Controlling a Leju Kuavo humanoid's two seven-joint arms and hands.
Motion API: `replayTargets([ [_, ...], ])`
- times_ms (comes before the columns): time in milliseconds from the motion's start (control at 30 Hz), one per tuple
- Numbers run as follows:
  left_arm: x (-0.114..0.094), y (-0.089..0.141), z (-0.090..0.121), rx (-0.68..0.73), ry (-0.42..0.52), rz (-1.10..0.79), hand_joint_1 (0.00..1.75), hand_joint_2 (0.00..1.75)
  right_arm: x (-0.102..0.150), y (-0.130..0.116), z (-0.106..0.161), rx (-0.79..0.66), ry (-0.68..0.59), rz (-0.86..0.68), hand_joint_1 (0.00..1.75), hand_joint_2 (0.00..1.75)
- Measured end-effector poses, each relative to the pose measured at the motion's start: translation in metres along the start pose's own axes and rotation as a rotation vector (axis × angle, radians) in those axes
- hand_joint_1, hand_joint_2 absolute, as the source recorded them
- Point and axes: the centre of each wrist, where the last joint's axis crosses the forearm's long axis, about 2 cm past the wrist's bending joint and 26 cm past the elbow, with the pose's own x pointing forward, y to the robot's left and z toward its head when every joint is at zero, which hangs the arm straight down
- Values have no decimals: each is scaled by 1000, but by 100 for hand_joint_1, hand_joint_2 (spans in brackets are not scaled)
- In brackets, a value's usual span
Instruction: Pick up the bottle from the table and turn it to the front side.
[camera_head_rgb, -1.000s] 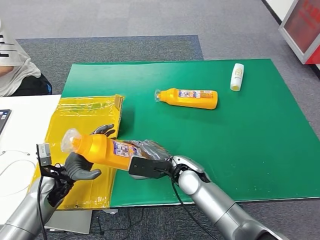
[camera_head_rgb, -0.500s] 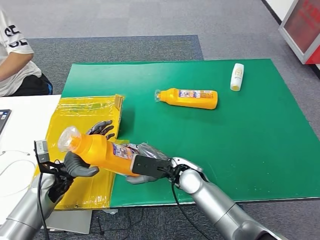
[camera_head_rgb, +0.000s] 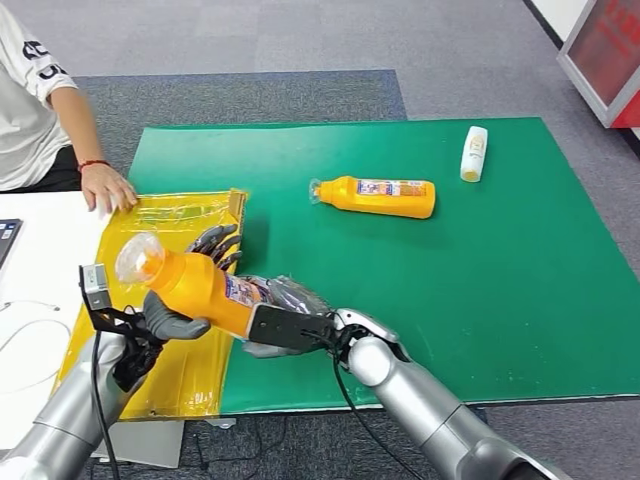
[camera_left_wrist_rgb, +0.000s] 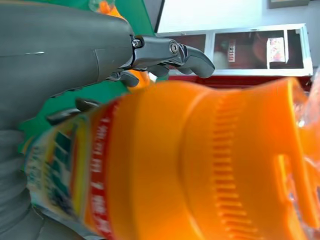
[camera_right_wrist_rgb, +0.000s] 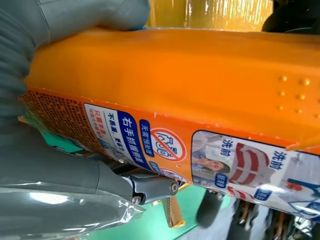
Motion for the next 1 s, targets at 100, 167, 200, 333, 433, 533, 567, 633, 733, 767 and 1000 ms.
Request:
replayTargets([
  [100,-1,-2,-5,-6,-8,21,0,175,2,2,-3,-7,3,21,175,175],
  [167,-2,-4,-7,-7,-8,36,0,175,3,3,-4,-14,7,41,175,175],
  [200,-3,-4,-8,-5,-7,42,0,175,3,3,-4,-18,10,53,175,175],
  [333,-4,-4,-7,4,4,57,0,175,4,5,-6,-39,28,120,175,175],
  [433,-5,-4,-6,10,14,64,0,175,4,7,-5,-54,40,171,175,175],
  [533,-6,-5,-4,19,21,72,5,175,5,10,-4,-69,46,219,175,175],
  [567,-7,-5,-3,22,23,76,14,175,5,11,-4,-75,46,233,175,175],
  [633,-8,-6,-1,28,28,84,96,175,6,13,-3,-84,48,260,175,175],
  [733,-11,-8,3,36,35,96,175,175,7,15,-1,-98,56,295,175,175],
  [767,-12,-9,5,39,36,100,175,175,7,15,0,-101,59,304,175,175],
  [1000,-14,-11,10,50,39,112,175,175,7,20,2,-109,70,313,175,175],
])
